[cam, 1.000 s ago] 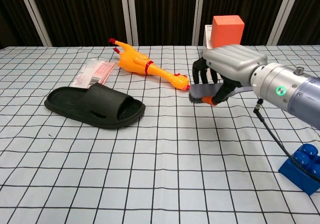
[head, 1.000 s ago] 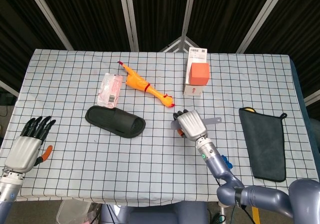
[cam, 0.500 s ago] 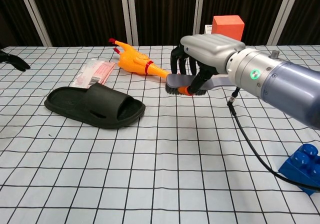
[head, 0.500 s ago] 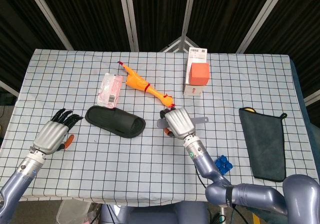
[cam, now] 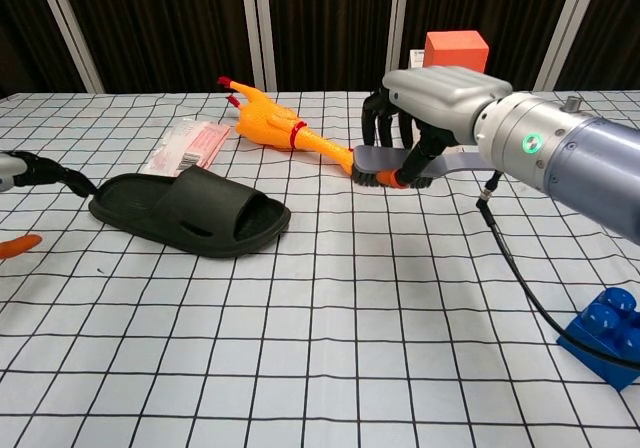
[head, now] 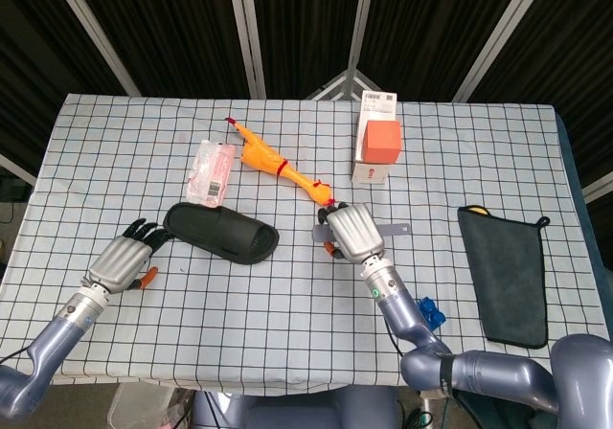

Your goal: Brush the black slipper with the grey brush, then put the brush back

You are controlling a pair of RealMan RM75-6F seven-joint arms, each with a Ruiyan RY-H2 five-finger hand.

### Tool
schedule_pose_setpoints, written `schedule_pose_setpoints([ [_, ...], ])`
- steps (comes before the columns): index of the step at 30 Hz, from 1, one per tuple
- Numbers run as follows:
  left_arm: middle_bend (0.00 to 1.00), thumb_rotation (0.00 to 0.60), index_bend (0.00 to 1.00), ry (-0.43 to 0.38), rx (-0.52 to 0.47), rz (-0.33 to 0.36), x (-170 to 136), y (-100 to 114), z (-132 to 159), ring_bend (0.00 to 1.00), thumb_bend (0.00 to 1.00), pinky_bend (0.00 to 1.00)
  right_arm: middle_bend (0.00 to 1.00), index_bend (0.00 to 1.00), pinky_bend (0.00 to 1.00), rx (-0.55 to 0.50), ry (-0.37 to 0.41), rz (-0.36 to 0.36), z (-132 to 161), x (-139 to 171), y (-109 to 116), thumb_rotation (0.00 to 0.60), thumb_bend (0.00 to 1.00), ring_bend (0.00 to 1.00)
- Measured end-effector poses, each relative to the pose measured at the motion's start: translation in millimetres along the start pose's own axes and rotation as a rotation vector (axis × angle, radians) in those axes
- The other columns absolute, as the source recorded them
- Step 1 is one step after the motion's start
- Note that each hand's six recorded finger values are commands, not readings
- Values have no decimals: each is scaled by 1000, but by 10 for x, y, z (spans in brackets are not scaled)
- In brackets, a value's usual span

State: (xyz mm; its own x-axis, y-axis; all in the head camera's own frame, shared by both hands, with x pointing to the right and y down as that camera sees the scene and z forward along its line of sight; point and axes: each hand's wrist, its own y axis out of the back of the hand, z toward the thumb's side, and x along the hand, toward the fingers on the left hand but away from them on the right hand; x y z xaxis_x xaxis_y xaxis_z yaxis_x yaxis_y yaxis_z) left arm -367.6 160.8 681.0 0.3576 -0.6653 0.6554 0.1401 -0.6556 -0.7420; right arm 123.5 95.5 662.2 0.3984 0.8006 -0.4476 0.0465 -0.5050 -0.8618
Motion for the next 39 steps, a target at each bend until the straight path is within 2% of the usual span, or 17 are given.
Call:
schedule_pose_setpoints([
  [10,159,600,149,19,20,-47,137,-143,-59,89,594,41,785,885,770,-4,16,-6,24,32,40,600,835,654],
  [23,159,600,144,36,4,-38,291,-160,-99,89,594,31,785,885,770,-11,31,6,94,86,20,600,836,654],
  [39,155,600,121,45,-17,-60,377,-190,-109,88,590,7,785,885,770,-18,42,25,154,113,-56,600,835,654],
])
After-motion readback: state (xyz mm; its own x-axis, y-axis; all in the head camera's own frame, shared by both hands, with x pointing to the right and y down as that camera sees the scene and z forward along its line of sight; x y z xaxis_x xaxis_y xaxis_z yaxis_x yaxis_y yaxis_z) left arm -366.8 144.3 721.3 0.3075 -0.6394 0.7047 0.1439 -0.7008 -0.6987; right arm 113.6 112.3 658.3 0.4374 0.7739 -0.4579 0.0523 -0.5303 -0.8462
